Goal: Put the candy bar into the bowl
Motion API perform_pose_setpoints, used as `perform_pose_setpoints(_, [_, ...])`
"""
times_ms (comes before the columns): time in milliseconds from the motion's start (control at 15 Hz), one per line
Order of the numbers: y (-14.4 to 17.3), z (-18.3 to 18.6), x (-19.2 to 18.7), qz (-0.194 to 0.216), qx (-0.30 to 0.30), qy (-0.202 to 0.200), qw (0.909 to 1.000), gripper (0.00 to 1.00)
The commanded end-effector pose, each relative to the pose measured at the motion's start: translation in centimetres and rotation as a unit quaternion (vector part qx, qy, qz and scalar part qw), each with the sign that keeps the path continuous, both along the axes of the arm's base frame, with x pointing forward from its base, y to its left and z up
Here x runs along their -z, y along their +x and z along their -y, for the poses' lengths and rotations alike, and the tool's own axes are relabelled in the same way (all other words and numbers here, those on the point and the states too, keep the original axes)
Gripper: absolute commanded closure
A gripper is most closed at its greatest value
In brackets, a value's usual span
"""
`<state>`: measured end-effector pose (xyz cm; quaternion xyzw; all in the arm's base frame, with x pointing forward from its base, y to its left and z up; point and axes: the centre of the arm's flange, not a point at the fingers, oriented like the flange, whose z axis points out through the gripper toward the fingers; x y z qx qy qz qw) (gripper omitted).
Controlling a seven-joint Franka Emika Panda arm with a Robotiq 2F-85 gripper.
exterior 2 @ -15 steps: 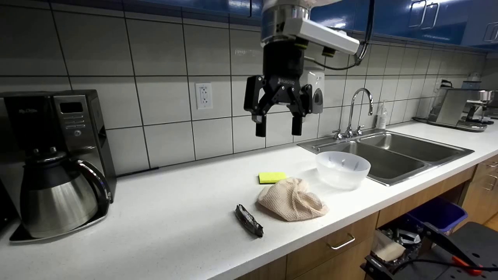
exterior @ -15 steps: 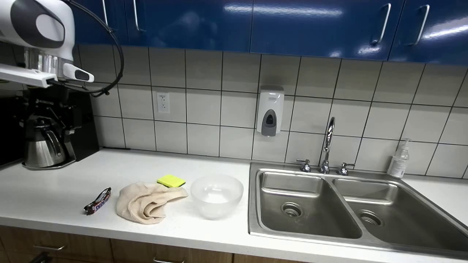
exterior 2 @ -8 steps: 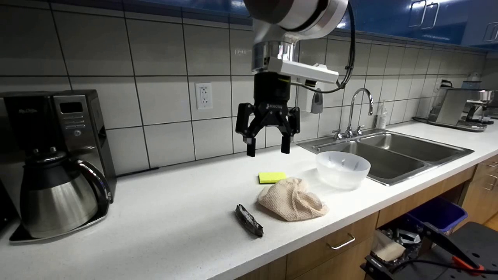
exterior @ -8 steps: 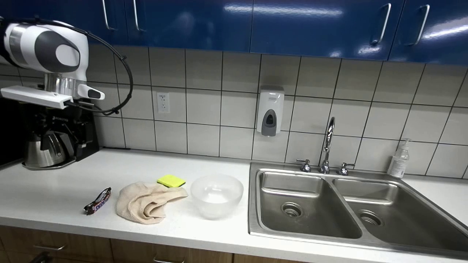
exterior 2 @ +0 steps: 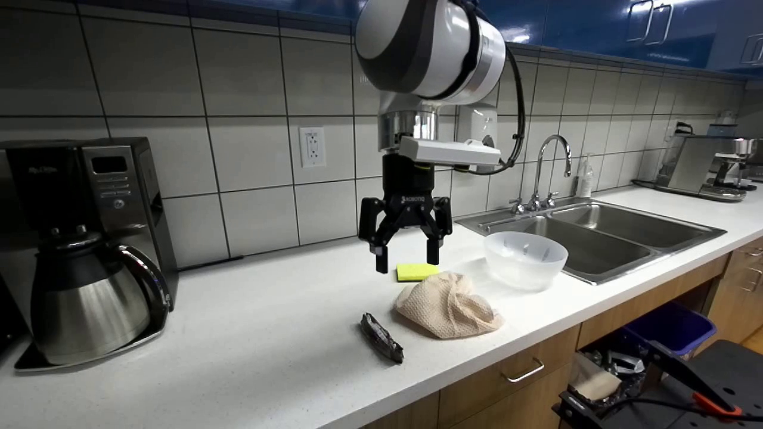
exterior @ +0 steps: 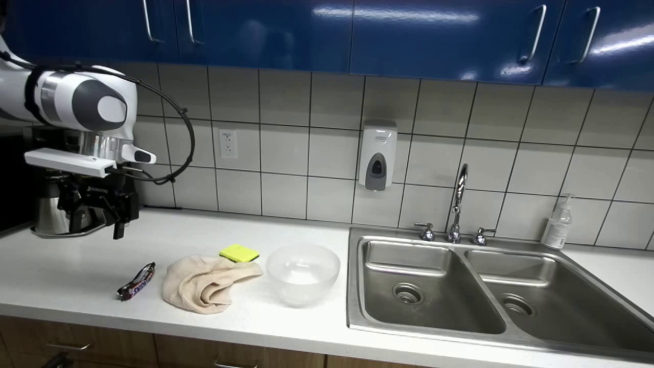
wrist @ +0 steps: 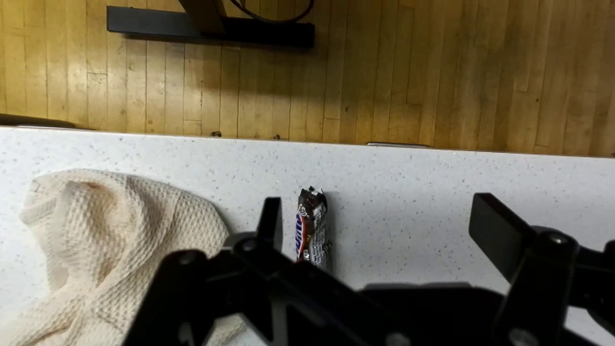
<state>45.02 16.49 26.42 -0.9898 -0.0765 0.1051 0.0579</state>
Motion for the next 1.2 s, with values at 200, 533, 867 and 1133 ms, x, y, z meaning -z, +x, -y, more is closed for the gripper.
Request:
perform_pose_setpoints(200, [2.4, 0.0, 4.6, 0.001, -0.021, -0.021, 0.9995, 0.00])
perform_pose_setpoints(533, [3.3, -0.5, 7.7, 0.017, -0.035, -0.020, 0.9990, 0.00])
perform_pose_setpoints(867, [4.6, -1.0, 10.1, 0.037, -0.036, -0.021, 0.9985, 0.00])
perform_pose_setpoints(1133, [5.5, -1.2, 12.0, 0.036, -0.042, -0.026, 0.9981, 0.00])
